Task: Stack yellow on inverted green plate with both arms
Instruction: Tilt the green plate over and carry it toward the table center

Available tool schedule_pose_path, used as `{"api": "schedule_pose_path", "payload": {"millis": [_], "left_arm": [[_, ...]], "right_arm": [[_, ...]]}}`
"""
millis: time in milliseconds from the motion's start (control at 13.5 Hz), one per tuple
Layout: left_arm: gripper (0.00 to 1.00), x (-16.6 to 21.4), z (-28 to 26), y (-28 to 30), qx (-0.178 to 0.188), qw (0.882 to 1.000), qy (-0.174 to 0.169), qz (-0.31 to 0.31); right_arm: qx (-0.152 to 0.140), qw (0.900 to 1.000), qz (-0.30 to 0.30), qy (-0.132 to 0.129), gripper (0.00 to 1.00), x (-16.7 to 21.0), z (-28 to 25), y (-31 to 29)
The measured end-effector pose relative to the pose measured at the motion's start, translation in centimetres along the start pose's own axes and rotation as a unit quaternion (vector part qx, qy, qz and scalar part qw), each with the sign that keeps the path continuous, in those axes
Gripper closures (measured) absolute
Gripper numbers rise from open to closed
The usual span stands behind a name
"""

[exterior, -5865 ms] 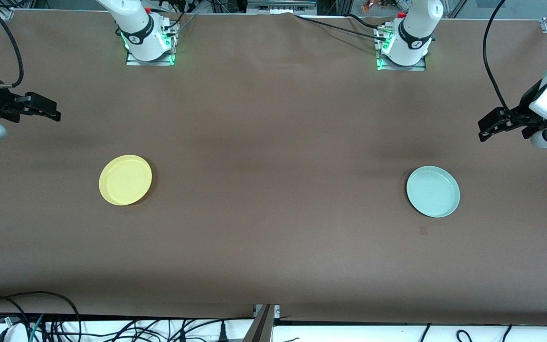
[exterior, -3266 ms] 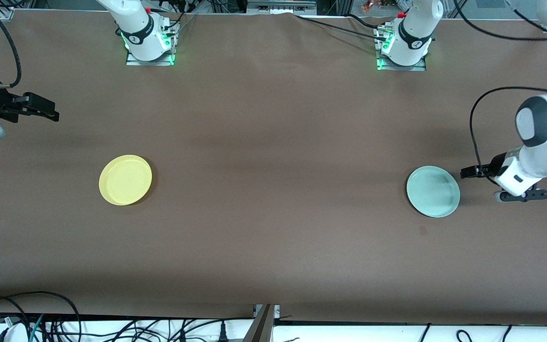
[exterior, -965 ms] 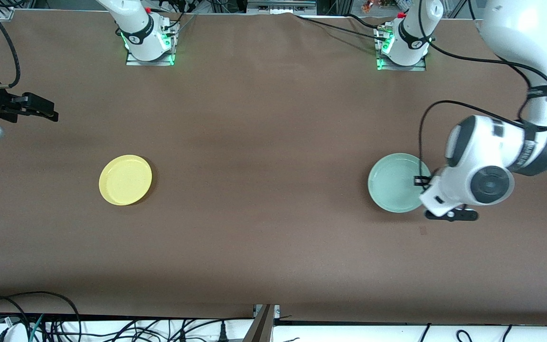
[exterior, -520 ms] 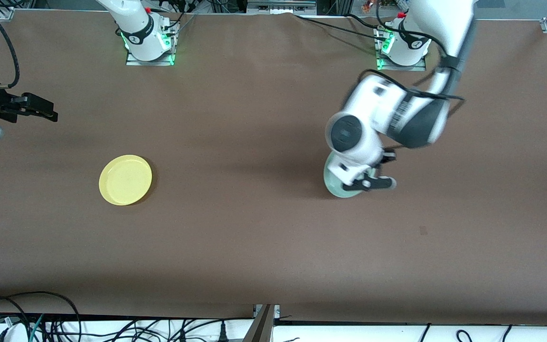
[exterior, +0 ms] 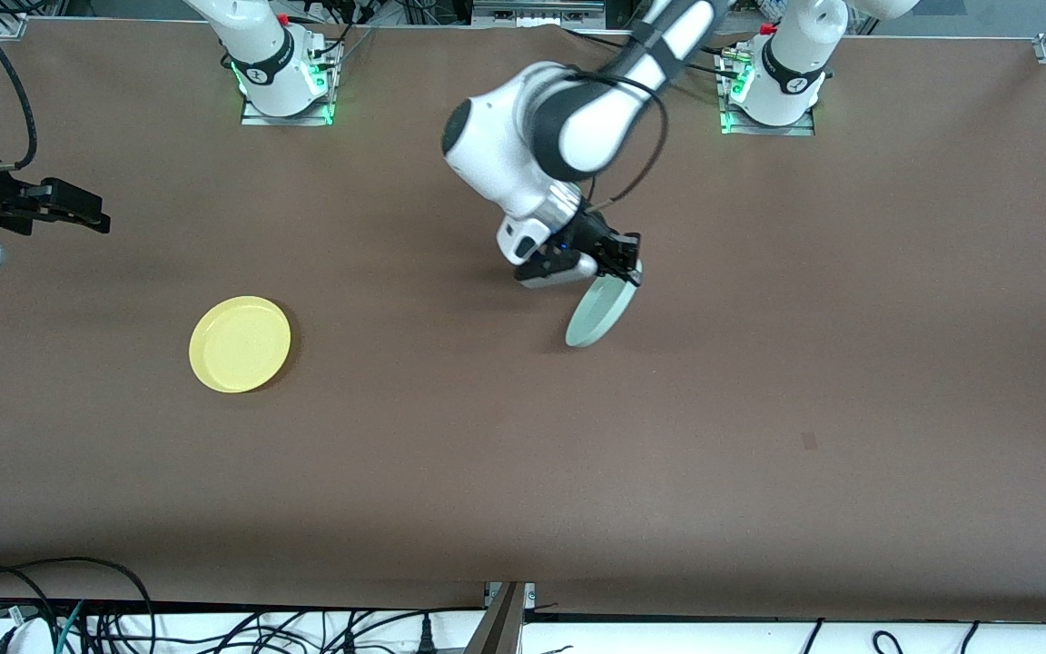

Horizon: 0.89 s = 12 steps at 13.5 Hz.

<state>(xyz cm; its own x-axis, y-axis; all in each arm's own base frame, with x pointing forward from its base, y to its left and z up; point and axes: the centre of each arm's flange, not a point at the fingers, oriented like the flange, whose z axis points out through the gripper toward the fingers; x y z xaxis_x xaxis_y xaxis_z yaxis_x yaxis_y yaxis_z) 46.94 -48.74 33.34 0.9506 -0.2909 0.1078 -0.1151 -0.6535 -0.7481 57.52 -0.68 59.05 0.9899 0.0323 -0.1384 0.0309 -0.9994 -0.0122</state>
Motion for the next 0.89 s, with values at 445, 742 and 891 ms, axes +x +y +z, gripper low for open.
{"api": "schedule_pose_path", "payload": {"millis": [445, 742, 891], "left_arm": [[0.96, -2.2, -3.5, 8.2, 0.101, 0.986, 0.131, 0.011], [0.96, -3.9, -3.3, 14.1, 0.145, 0.974, 0.175, 0.022], [0.96, -4.6, -2.9, 15.9, 0.151, 0.972, 0.180, 0.028]], "right_arm": [[0.000, 1.000, 0.001, -0.001, 0.00, 0.1, 0.1, 0.1], [0.000, 1.000, 0.001, -0.002, 0.00, 0.1, 0.3, 0.1], [0.000, 1.000, 0.001, -0.003, 0.00, 0.2, 0.3, 0.1]]}}
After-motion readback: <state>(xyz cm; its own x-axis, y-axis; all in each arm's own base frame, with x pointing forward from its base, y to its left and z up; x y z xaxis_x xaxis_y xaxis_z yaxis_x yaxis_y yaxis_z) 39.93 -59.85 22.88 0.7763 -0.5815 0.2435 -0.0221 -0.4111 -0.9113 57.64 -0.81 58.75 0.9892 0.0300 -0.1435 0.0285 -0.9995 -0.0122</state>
